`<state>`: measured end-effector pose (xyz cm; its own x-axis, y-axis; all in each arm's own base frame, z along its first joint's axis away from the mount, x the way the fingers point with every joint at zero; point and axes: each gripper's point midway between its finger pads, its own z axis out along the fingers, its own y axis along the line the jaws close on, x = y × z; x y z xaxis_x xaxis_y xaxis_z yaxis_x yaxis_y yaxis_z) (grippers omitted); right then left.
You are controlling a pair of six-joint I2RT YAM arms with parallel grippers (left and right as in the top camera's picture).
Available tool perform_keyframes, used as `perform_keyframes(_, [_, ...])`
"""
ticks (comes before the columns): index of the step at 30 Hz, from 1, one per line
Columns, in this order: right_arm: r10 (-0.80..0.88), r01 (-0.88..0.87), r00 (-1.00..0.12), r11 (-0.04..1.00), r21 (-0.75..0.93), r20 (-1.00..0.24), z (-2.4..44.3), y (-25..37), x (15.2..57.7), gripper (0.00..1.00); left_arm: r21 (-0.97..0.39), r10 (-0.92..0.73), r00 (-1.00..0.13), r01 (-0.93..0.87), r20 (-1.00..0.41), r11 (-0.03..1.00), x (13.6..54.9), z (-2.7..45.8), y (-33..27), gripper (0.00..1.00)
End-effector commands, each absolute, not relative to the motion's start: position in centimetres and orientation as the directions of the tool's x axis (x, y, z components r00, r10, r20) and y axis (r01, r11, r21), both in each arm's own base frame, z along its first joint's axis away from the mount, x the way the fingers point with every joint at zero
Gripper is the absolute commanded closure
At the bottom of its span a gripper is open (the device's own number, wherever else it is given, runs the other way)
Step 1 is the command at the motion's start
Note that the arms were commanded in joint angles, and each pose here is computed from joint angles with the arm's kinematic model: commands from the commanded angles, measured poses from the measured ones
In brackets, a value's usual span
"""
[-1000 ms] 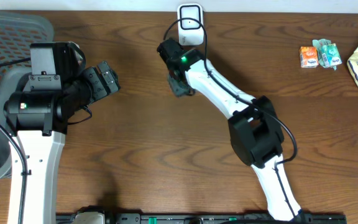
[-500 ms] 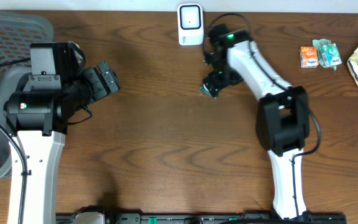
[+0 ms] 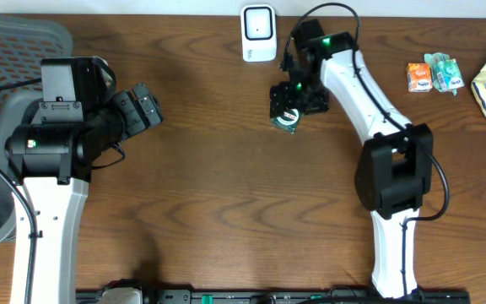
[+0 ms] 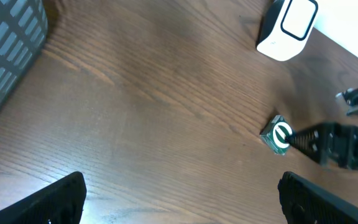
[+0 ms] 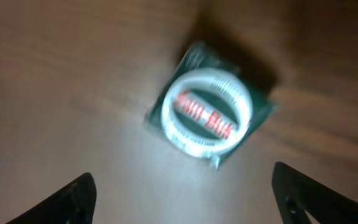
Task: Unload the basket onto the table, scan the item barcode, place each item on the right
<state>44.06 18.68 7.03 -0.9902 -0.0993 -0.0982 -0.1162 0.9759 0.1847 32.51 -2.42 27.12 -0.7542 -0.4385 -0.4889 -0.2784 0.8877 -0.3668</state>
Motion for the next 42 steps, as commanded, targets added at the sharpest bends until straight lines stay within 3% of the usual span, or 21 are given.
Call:
perform_keyframes(1, [0.158,0.161,-0.963,0.987,0.004,-0.219,6.8,17.0,45.6,0.13,-0.36,-0.437,-0.751,-0.28,-0.496,0.89,32.6,27.2,-2.2,0.02])
perform_keyframes(7, [0.279,0.29,-0.926,0.957,-0.009,-0.256,3.4,18.3,44.7,0.13,-0.36,-0.437,-0.751,-0.28,-0.496,0.89,32.6,27.2,-2.2,0.02])
perform_keyframes(13, [0.283,0.297,-0.936,0.954,-0.042,-0.208,0.1,17.0,42.9,0.17,-0.36,-0.437,-0.751,-0.28,-0.496,0.89,32.6,27.2,-2.2,0.02])
perform_keyframes(17, [0.132,0.133,-0.976,0.991,0.008,-0.174,-0.6,18.1,42.8,0.29,-0.36,-0.437,-0.751,-0.28,-0.495,0.89,32.5,27.2,-2.2,0.02])
perform_keyframes(20, [0.026,0.02,-0.985,0.999,0.035,-0.169,0.1,18.8,42.8,0.47,-0.36,-0.437,-0.751,-0.28,-0.496,0.89,32.6,27.2,-2.2,0.02])
perform_keyframes(26, [-0.368,-0.382,-0.893,0.924,0.003,-0.26,4.4,19.4,43.4,0.46,-0.36,-0.437,-0.751,-0.28,-0.496,0.89,32.6,27.2,-2.2,0.02])
perform_keyframes(29, [-0.609,-0.615,-0.734,0.784,-0.086,-0.301,7.1,19.2,43.7,0.34,-0.36,-0.437,-0.751,-0.28,-0.496,0.89,32.6,27.2,-2.2,0.02])
perform_keyframes(30, [-0.675,-0.676,-0.675,0.728,-0.115,-0.298,7.6,19.1,43.7,0.26,-0.36,-0.437,-0.751,-0.28,-0.496,0.89,32.6,27.2,-2.2,0.02])
perform_keyframes(31, [-0.739,-0.735,-0.612,0.663,-0.144,-0.281,7.6,18.9,43.7,0.07,-0.36,-0.437,-0.751,-0.28,-0.496,0.89,32.6,27.2,-2.2,0.02])
perform_keyframes(32, [-0.783,-0.773,-0.565,0.613,-0.165,-0.261,7.5,18.6,43.6,0.01,-0.36,-0.437,-0.751,-0.28,-0.496,0.89,32.6,27.2,-2.2,0.02])
perform_keyframes(33, [-0.797,-0.784,-0.549,0.596,-0.174,-0.252,7.4,18.4,43.7,0.01,-0.36,-0.437,-0.751,-0.28,-0.496,0.89,32.6,27.2,-2.2,0.02])
perform_keyframes(36, [-0.74,-0.732,-0.612,0.663,-0.156,-0.278,7.5,17.8,44.3,0.01,-0.36,-0.437,-0.751,-0.28,-0.496,0.89,32.6,27.2,-2.2,0.02])
perform_keyframes(39, [-0.468,-0.48,-0.819,0.876,-0.051,-0.332,7.6,17.6,44.9,0.01,-0.36,-0.437,-0.751,-0.28,-0.495,0.89,32.5,27.2,-2.2,0.02])
perform_keyframes(42, [-0.325,-0.348,-0.893,0.937,0.018,-0.313,7.4,17.6,44.3,0.01,-0.36,-0.437,-0.751,-0.28,-0.496,0.89,32.6,27.2,-2.2,0.02])
